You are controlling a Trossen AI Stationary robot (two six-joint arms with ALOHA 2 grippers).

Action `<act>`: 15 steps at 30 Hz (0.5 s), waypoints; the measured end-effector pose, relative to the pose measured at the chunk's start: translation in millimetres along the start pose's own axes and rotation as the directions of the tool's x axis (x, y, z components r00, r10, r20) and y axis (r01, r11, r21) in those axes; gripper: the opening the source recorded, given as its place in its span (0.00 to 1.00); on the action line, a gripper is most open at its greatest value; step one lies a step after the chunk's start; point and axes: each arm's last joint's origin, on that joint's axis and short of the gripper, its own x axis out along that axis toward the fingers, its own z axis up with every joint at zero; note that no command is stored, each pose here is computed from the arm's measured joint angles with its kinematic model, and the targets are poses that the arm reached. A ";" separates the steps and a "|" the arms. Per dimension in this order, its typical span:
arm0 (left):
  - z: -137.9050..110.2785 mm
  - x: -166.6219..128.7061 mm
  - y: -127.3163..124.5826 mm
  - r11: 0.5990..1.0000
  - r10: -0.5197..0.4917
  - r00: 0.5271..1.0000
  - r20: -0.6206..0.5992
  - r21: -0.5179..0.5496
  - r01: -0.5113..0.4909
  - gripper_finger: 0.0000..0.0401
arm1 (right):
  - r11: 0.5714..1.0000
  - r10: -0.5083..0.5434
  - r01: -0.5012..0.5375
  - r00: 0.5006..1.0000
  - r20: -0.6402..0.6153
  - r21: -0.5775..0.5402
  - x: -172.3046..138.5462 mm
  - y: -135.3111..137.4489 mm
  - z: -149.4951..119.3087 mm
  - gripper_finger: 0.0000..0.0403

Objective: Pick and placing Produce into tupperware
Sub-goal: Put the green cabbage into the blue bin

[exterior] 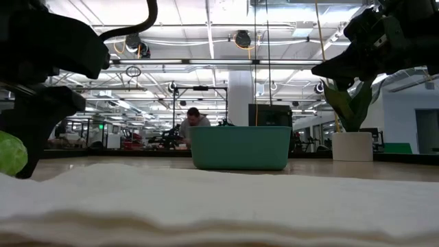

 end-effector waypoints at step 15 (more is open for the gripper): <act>2.9 -2.8 5.5 0.997 -0.062 0.997 -0.044 0.033 0.064 0.56 | 1.000 0.000 0.000 1.000 0.000 0.000 0.0 0.0 -0.1 0.00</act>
